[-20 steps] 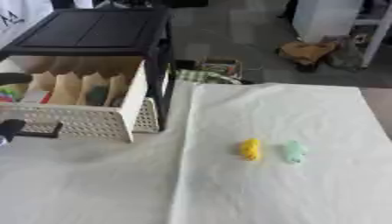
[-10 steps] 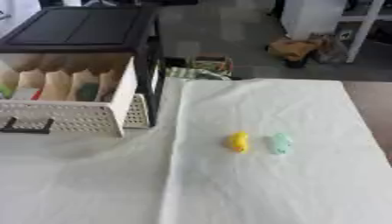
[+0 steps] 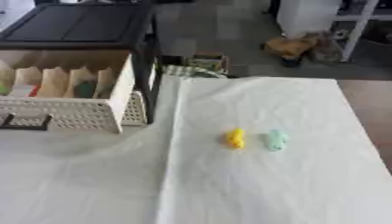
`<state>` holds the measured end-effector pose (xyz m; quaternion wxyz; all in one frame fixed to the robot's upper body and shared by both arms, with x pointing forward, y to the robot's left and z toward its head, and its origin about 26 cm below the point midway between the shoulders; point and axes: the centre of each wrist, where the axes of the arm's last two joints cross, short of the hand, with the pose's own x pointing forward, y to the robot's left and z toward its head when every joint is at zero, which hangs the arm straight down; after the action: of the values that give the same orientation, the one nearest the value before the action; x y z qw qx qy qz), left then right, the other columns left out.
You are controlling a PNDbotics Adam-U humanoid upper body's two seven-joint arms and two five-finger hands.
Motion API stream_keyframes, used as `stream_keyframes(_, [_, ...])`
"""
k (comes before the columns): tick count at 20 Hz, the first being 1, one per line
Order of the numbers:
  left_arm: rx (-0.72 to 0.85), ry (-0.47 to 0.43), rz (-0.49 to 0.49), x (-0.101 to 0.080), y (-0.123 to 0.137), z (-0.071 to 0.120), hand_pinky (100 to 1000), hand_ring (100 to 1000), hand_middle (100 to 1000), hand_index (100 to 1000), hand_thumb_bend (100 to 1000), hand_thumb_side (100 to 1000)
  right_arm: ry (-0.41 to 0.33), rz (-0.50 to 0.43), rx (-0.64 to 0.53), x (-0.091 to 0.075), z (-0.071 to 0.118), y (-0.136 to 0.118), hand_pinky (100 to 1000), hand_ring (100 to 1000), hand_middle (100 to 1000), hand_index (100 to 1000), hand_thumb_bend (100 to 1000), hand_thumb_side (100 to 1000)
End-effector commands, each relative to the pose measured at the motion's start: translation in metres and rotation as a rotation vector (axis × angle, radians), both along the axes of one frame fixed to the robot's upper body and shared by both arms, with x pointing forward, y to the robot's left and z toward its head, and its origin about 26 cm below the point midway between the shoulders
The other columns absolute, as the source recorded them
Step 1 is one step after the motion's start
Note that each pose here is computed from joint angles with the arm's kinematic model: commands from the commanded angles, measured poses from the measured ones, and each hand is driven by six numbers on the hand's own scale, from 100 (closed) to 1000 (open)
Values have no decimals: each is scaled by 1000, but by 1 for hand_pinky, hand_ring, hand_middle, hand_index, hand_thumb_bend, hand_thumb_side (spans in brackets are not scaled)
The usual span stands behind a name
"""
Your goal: Pick up objects from table and place into drawer.
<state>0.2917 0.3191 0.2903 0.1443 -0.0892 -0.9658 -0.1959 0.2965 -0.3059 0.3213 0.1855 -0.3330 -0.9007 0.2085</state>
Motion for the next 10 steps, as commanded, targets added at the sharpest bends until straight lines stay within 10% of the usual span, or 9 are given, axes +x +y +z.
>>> stream_keyframes(1, [-3,10,-81,1,-5,-8,382,388,512,896,100,610,-8,-26,-139,-7,15,0,805,757,357,844,548,1000])
stream_keyframes(10, [3,182,-188,7,-36,-50,446,453,571,878,100,637,189,-9,-489,-11,22,3,809,768,260,869,691,812])
